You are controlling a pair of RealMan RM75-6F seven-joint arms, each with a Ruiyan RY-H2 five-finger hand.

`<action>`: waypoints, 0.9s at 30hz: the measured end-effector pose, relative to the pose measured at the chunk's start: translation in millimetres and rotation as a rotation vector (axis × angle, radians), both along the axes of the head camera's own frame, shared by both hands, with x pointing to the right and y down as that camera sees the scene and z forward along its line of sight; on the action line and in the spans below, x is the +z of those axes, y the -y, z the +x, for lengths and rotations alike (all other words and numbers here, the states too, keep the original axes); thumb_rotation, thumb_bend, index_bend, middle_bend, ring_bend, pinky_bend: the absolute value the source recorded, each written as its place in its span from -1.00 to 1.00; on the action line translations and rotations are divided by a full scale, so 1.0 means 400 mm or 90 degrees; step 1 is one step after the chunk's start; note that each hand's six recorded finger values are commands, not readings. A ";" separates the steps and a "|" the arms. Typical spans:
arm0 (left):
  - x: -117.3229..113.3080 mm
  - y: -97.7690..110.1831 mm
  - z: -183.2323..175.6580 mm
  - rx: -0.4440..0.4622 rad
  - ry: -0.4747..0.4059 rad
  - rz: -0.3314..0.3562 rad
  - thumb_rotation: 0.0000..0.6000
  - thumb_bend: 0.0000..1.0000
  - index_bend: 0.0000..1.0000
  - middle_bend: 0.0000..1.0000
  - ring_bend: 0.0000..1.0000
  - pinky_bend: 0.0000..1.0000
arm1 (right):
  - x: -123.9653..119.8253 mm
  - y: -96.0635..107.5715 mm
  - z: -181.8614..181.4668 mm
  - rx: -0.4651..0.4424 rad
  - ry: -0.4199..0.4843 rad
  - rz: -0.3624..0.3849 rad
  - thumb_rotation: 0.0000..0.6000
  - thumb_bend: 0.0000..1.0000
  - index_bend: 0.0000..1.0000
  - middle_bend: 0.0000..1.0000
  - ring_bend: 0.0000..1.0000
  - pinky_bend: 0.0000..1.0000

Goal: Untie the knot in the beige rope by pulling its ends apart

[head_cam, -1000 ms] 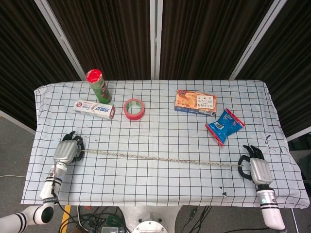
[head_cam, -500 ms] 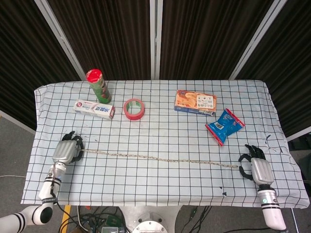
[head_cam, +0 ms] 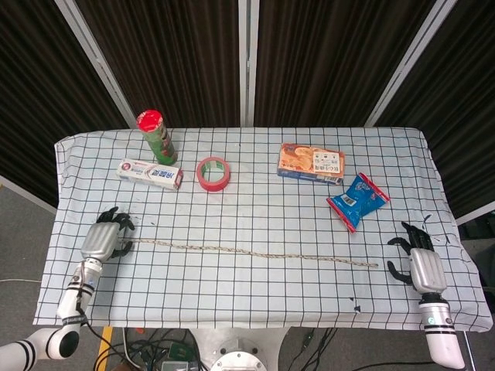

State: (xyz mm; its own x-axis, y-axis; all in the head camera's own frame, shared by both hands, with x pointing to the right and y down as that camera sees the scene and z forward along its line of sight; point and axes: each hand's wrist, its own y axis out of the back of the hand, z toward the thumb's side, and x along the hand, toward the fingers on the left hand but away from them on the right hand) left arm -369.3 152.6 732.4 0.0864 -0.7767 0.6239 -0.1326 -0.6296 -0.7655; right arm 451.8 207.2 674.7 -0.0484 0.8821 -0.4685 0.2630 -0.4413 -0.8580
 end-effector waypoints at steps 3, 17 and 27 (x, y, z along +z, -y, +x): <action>-0.021 0.011 -0.001 -0.008 -0.012 0.021 1.00 -0.43 -0.31 -0.63 -0.97 -0.80 | -0.020 0.007 0.007 0.000 -0.001 0.013 1.00 -0.49 -0.33 -0.91 -1.00 -1.00; -0.246 -0.024 -0.104 -0.019 -0.010 0.257 1.00 -0.69 -0.79 -0.81 -1.00 -0.81 | -0.089 -0.001 0.048 -0.071 -0.106 0.019 1.00 -0.53 -0.99 -1.00 -1.00 -1.00; -0.276 -0.170 -0.221 -0.006 0.052 0.232 1.00 -0.73 -0.84 -0.84 -1.00 -0.87 | -0.140 -0.050 0.116 -0.084 -0.191 0.001 1.00 -0.48 -1.00 -1.00 -1.00 -1.00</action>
